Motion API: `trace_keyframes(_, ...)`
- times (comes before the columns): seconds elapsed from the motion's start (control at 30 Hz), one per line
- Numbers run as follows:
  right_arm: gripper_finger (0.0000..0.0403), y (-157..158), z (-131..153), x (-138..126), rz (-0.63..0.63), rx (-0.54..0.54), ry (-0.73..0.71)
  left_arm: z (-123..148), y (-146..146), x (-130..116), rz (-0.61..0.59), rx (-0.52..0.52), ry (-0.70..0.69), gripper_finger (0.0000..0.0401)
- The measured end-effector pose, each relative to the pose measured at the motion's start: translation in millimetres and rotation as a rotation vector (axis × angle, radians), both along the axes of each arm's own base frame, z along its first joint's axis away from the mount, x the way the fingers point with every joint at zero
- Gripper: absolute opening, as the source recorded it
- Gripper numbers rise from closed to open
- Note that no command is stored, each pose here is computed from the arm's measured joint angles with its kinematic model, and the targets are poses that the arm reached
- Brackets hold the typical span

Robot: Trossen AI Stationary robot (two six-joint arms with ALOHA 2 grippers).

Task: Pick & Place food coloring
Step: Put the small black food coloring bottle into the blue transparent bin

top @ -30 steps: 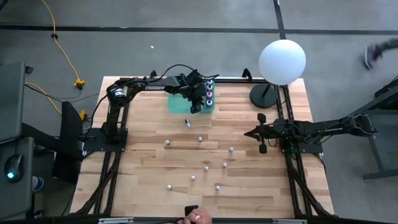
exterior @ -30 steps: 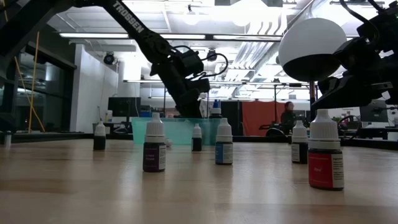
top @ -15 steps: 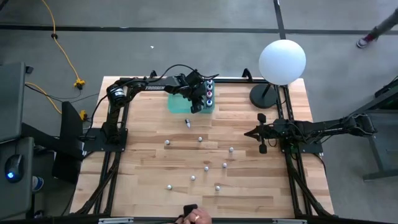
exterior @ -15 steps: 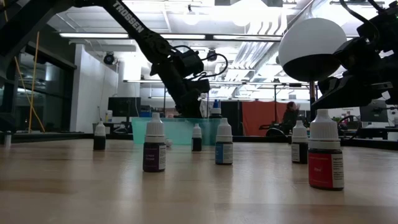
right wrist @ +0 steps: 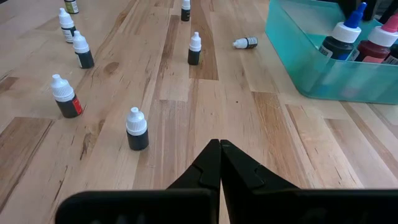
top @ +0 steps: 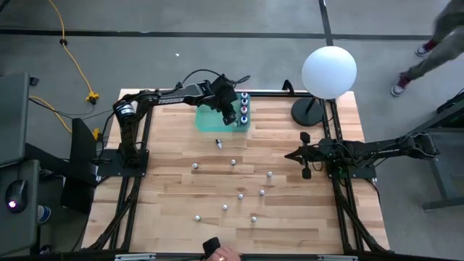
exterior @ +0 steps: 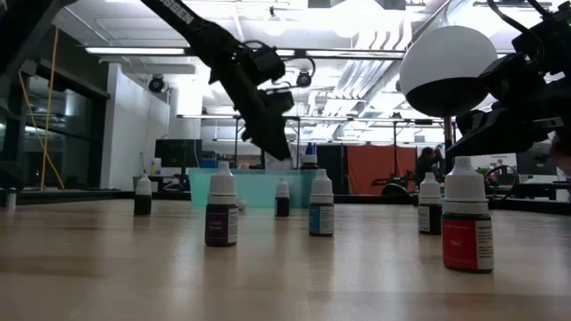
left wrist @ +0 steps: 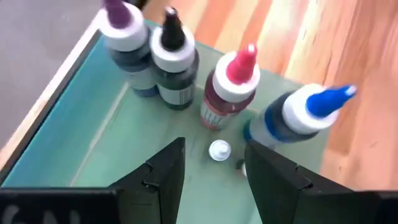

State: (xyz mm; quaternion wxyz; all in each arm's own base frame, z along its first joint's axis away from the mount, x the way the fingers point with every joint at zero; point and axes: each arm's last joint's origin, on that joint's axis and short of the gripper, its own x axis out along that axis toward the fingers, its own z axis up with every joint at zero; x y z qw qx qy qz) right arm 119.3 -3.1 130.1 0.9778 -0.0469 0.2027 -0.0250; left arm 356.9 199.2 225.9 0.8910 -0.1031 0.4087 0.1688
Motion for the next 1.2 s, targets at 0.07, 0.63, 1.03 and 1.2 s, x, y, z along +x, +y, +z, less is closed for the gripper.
trace_keyframes(0.07,0.0,0.0,-0.1,0.0,0.0,0.0,0.0,8.7,-3.0,-4.9,0.059,-0.057,-0.017,0.016)
trace_keyframes(0.63,0.0,0.0,0.0,0.0,0.0,0.0,0.0,87.3,-43.6,-59.7,-0.055,-0.315,-0.113,0.016)
trace_keyframes(1.03,0.0,0.0,0.1,0.0,0.0,0.0,0.0,88.6,-65.4,-66.3,0.278,-0.591,-0.035,0.016)
trace_keyframes(1.2,0.0,0.0,-0.1,0.0,0.0,0.0,0.0,86.8,-82.3,-60.9,0.351,-0.595,0.003,0.016)
